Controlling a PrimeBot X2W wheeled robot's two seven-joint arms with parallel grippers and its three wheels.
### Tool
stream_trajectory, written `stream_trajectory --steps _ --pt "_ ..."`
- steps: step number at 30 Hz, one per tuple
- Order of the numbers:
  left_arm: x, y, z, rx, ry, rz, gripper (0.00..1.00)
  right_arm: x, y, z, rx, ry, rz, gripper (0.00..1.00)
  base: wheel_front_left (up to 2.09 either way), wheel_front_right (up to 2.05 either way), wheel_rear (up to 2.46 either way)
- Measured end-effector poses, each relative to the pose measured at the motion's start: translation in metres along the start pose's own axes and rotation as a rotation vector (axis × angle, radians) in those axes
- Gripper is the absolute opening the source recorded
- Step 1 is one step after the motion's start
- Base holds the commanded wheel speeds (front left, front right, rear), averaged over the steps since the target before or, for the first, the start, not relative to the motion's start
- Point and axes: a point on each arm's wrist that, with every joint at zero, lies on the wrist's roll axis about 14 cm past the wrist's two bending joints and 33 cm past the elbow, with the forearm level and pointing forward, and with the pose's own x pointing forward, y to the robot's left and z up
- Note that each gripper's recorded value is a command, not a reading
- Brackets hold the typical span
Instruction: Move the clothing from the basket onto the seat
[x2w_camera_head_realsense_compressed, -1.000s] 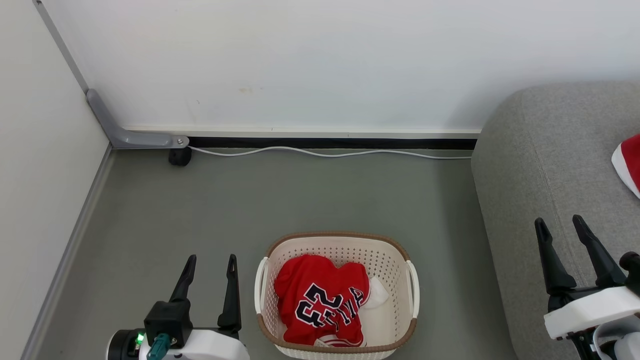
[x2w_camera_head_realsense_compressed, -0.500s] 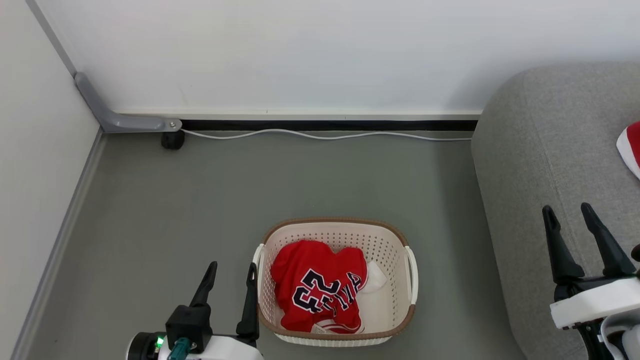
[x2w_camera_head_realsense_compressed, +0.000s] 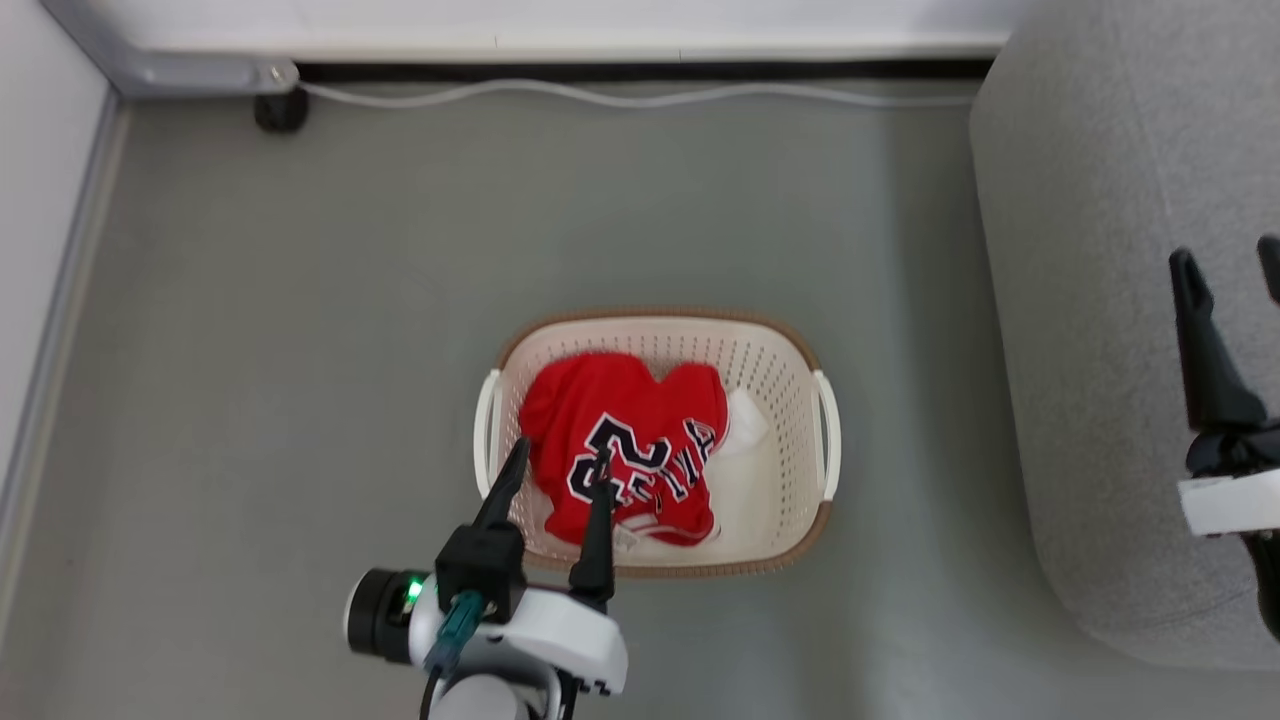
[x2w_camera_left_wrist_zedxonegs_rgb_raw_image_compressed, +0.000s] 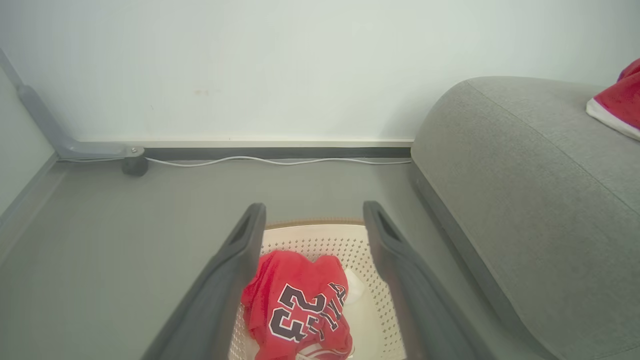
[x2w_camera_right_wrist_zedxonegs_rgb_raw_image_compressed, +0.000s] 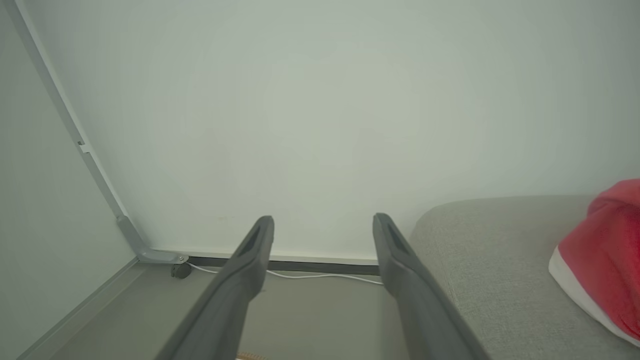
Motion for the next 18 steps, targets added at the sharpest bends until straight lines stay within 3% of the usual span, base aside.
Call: stream_trajectory --steps 18 --pt "0.098 -0.028 -0.087 -0.004 0.210 -0.095 1.00 0.060 -0.034 -0.067 0.014 0.074 0.021 1.00 0.00 0.00 0.00"
